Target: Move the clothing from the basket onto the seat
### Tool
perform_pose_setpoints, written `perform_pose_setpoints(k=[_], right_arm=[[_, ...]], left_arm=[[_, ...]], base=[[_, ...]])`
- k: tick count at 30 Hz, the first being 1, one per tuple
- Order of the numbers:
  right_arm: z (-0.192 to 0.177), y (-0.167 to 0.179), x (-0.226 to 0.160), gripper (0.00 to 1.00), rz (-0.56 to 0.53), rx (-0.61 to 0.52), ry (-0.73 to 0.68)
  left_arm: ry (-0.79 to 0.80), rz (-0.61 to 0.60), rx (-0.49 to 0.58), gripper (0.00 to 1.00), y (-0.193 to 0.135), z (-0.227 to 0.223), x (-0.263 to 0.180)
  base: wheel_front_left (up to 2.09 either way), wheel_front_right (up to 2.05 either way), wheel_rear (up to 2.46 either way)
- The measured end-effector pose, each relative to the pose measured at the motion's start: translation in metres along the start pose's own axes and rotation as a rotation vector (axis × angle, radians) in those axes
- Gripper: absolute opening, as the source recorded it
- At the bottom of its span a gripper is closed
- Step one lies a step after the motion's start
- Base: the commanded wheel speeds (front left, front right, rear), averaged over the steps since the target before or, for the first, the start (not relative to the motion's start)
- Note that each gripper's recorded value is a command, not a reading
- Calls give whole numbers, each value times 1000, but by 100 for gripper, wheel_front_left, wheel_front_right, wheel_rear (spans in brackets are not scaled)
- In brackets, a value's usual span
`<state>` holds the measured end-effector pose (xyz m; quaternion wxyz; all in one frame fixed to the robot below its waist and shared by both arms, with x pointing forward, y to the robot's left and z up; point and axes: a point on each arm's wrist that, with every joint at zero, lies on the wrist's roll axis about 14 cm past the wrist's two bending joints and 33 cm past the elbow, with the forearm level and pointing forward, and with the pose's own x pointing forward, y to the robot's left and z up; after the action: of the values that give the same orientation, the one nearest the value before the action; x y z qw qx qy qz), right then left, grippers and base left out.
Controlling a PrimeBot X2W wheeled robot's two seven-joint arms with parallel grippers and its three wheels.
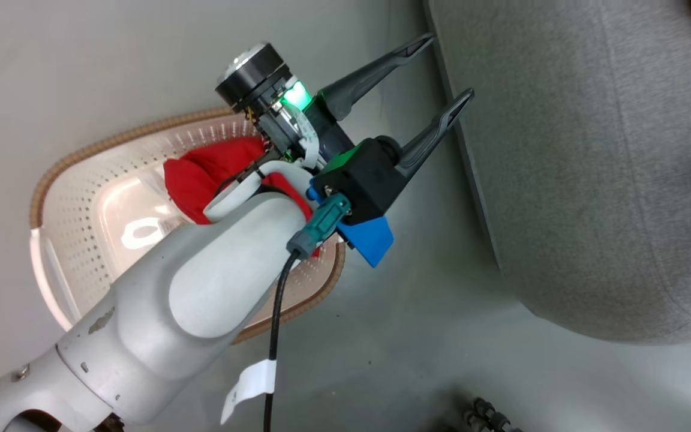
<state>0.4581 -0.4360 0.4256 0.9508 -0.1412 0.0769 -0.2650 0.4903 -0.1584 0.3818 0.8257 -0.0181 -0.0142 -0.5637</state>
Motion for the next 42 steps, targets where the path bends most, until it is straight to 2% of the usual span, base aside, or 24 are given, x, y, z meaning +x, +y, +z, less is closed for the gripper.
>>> perform_pose_setpoints(k=[6, 14, 24, 35, 42], right_arm=[[32, 6, -26, 100, 55, 15, -73], [104, 53, -50, 100, 220, 94, -265], [156, 115, -87, 100, 431, 197, -379], [163, 143, -130, 100, 539, 283, -369], [154, 150, -154, 100, 575, 308, -337]], left_arm=[[-10, 61, 5, 100, 0, 27, -8], [-64, 222, 23, 100, 15, 84, -32], [-95, 524, 75, 100, 47, 136, -114], [-60, 835, 113, 100, 57, 151, -229], [-66, 967, 110, 100, 48, 155, -277]], base=[[0, 0, 0], [0, 0, 0], [0, 0, 0], [0, 0, 0], [0, 0, 0]])
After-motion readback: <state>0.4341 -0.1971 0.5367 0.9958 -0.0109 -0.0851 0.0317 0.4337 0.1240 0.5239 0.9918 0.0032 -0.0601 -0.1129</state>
